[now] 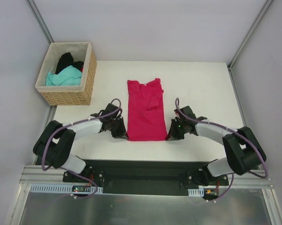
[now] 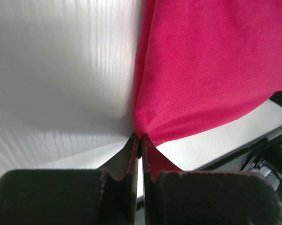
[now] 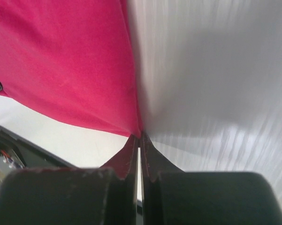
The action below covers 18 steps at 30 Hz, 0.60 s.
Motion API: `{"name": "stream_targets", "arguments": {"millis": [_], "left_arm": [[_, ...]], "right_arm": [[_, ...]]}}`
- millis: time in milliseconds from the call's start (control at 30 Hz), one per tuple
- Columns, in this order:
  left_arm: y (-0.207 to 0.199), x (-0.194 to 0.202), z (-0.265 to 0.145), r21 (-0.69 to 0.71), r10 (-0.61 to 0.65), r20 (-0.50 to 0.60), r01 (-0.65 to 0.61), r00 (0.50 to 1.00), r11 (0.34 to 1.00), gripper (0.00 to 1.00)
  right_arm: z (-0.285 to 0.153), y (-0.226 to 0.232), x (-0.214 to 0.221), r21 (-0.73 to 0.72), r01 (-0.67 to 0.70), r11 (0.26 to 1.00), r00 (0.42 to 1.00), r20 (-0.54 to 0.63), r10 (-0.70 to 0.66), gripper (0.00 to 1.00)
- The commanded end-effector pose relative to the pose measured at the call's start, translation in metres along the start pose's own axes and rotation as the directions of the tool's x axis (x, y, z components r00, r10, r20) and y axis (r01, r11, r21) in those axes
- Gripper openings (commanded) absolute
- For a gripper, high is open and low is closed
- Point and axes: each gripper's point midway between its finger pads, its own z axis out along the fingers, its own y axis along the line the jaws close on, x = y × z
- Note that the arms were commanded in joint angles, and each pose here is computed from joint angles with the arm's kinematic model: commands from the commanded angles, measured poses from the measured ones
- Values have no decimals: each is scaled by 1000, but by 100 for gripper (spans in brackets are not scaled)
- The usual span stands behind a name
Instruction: Fold and stack the t-shirts
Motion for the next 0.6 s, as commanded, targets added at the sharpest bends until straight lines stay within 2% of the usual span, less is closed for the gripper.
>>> {"name": "stream_targets", "arguments": {"millis": [0, 33, 67, 200, 267, 433, 567], "left_arm": [[25, 42, -22, -125, -11, -75, 1, 997, 992, 0], [18, 43, -31, -106, -2, -52, -4, 999, 994, 0], [24, 48, -38, -146, -7, -53, -1, 999, 989, 0], [4, 45, -69, -84, -15, 17, 16, 1000, 996, 0], [-2, 40, -79, -71, -17, 52, 21, 999, 997, 0], [-26, 4, -106, -64, 25, 192, -13, 981, 998, 0], [-47, -35, -121, -74, 59, 286, -40, 956, 997, 0]], "right_arm": [[-21, -11, 39, 36, -26, 999, 999, -41, 28, 0], [-25, -9, 44, 38, -45, 998, 998, -43, 46, 1], [-28, -5, 50, 35, -38, 999, 998, -43, 39, 1], [-59, 22, 49, -15, 5, 1000, 999, 50, -5, 0], [-71, 23, 40, 20, 39, 999, 993, 108, -41, 0], [-102, 53, 4, -11, 75, 997, 969, 237, -70, 1], [-118, 63, -28, 52, 123, 991, 937, 324, -133, 0]]}}
